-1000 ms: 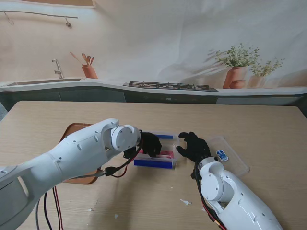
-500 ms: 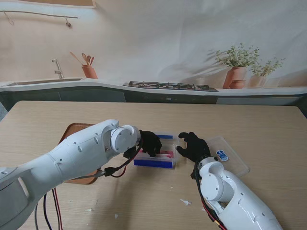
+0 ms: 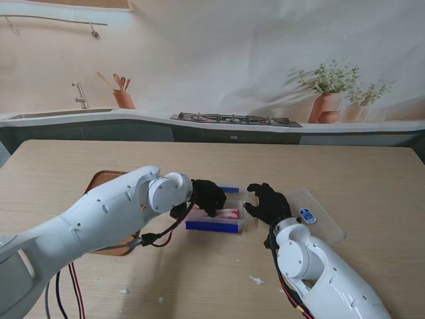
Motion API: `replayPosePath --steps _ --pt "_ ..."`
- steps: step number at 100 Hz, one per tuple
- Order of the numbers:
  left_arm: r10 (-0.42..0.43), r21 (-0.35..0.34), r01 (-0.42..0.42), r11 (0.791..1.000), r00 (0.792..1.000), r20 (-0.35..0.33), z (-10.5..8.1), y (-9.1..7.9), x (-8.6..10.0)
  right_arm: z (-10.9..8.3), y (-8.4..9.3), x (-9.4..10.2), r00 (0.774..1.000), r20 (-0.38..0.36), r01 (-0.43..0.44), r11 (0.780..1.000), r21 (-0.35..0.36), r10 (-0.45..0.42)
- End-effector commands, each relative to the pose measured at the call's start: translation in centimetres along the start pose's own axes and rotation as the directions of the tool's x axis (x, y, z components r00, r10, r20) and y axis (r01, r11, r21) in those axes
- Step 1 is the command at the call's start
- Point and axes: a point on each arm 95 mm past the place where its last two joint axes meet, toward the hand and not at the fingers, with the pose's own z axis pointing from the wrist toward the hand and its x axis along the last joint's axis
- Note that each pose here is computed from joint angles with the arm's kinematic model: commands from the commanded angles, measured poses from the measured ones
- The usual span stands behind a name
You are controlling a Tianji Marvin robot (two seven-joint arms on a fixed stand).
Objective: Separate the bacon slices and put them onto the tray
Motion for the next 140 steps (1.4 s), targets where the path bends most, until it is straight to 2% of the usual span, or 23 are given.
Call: replayPosePath --steps 1,30,65,82,97,109,129,140 --pt "-0.004 0.020 0.004 1.000 1.000 -0.009 -0.2 -0.5 0.1 -0.2 -0.7 0.3 1.000 0.001 -0.009 1.000 0.023 0.009" --pt "0.056 0.126 -0.049 0.991 0.997 -0.052 -1.4 -1.9 0.5 -0.2 -0.7 0.3 1.000 0.002 -0.011 1.000 0.020 0.011" --pt "0.085 0.156 -0.075 0.985 0.994 -0.061 -2.5 -3.0 0.3 -0.2 -0.6 0.3 1.000 0.000 -0.013 1.000 0.019 0.013" --pt "0.119 0.196 -0.104 0.975 0.991 -0.068 -3.9 -4.1 0.3 -0.2 -0.6 0.3 1.000 0.001 -0.014 1.000 0.020 0.014" --pt "0.132 0.235 -0.112 0.965 0.989 -0.068 -6.0 -5.3 0.0 -0.2 -0.6 0.3 1.000 -0.001 -0.015 1.000 0.019 0.015" --pt "0.140 0.259 -0.121 0.958 0.989 -0.054 -8.5 -6.0 -1.0 -0.2 -0.6 0.3 1.000 -0.004 -0.016 1.000 0.019 0.016" --pt "0.177 0.255 -0.173 0.951 0.984 0.007 -13.7 -6.5 -4.3 -0.2 -0.6 0.3 1.000 -0.006 -0.018 1.000 0.018 0.018" --pt "0.175 0.223 -0.182 0.958 0.983 0.051 -16.1 -5.9 -6.5 -0.1 -0.6 0.4 1.000 -0.006 -0.016 1.000 0.020 0.016"
